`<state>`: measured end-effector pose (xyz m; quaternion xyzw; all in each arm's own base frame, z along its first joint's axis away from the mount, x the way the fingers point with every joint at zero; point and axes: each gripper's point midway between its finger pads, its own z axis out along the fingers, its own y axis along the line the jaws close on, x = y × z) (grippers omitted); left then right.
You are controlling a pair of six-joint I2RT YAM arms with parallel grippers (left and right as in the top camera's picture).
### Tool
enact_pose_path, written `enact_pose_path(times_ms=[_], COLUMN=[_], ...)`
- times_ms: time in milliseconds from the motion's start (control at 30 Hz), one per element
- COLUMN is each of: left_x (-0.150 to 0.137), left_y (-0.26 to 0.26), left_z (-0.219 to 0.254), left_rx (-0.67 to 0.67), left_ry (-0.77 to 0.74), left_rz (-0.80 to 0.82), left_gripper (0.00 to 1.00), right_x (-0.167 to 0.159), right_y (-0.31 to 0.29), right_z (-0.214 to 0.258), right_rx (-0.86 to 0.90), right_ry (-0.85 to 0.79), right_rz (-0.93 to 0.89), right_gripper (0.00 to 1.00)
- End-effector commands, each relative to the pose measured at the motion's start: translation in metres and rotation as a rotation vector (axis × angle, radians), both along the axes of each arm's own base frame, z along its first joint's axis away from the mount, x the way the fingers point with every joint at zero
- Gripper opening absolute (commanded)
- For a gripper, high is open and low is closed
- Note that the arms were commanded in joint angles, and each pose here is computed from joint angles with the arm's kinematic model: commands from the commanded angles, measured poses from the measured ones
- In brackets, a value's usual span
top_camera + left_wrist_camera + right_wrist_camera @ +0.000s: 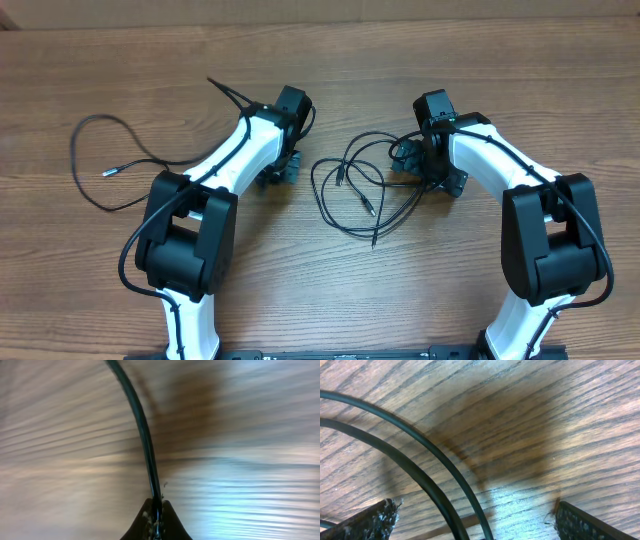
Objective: Untangle cables
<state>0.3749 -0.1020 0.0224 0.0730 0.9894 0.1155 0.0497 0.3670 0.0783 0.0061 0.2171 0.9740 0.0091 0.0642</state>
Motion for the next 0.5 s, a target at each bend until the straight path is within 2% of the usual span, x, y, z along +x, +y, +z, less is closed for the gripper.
enact_pose_path(times_ms=[0,133,467], left_x=[0.023,0.018,0.012], left_y=[0.064,0.098,0.173], left_z=[0.045,0.057,0.045], left_rx=[0.341,0.445,0.352], left_ry=[-0.176,-0.198,-0.143], left_rz=[0.145,0.251,0.513], left_gripper=[0.04,0.04,0.04], right_x=[0.002,0.002,0.002], right_y=[-0.003,-0.003,-0.003], right_z=[0.002,0.002,0.002], right_rx=[-0.005,-0.005,-0.005], right_ry=[-0.007,-0.007,-0.007], right_rz=[-0.005,-0.005,-0.005], right_gripper=[1.00,1.00,1.00])
